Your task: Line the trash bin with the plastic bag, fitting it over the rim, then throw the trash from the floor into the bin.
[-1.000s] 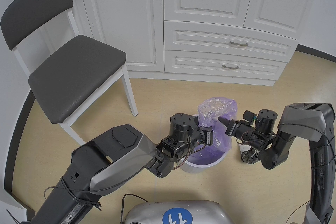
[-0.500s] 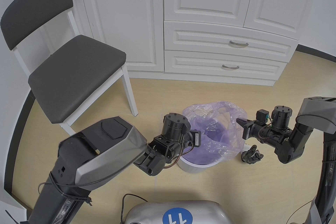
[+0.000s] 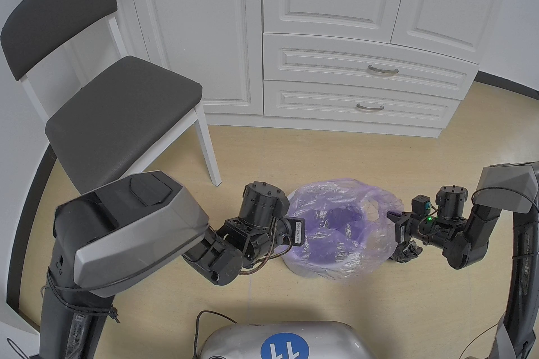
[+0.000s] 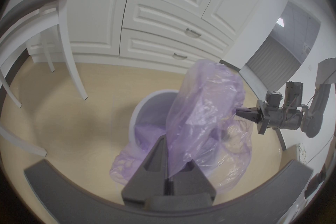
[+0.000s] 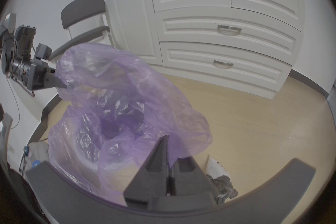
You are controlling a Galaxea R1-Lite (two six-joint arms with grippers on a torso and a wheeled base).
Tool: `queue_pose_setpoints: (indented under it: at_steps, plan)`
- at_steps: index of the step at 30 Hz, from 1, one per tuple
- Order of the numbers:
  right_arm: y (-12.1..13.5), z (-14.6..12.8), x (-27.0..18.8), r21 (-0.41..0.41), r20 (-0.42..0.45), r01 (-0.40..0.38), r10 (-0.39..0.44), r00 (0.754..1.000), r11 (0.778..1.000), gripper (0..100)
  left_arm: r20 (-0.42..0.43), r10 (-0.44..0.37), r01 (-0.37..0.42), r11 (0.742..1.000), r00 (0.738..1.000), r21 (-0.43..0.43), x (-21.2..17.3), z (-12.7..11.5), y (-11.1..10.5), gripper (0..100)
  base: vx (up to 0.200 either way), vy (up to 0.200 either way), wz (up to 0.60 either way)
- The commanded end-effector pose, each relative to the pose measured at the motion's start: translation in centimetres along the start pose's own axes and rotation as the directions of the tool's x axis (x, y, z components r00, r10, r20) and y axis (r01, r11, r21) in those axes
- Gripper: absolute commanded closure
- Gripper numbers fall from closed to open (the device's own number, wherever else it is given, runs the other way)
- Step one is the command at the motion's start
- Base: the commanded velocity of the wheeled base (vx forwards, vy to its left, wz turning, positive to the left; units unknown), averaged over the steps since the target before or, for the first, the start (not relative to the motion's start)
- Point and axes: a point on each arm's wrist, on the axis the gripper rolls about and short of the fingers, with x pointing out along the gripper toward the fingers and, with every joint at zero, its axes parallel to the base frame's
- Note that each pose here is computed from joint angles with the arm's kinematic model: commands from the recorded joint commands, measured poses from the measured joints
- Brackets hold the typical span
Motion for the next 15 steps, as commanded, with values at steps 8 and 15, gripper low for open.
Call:
queue_pose_setpoints:
  at_steps: [8,15]
  plan:
    - [0.9,-2.6,-0.6,-0.074,-0.097,-0.035,0.028,0.995,0.997,100,-0.13,0.059,-0.06,0.998,0.99,0.002,-1.4,-0.4,1.2,100,0.0,0.0,0.0]
    - [1.5,-4.8,0.9,-0.093,-0.151,-0.048,0.033,0.988,0.995,100,-0.165,0.071,-0.07,0.997,0.984,0.01,0.6,-2.1,2.0,100,0.0,0.0,0.0]
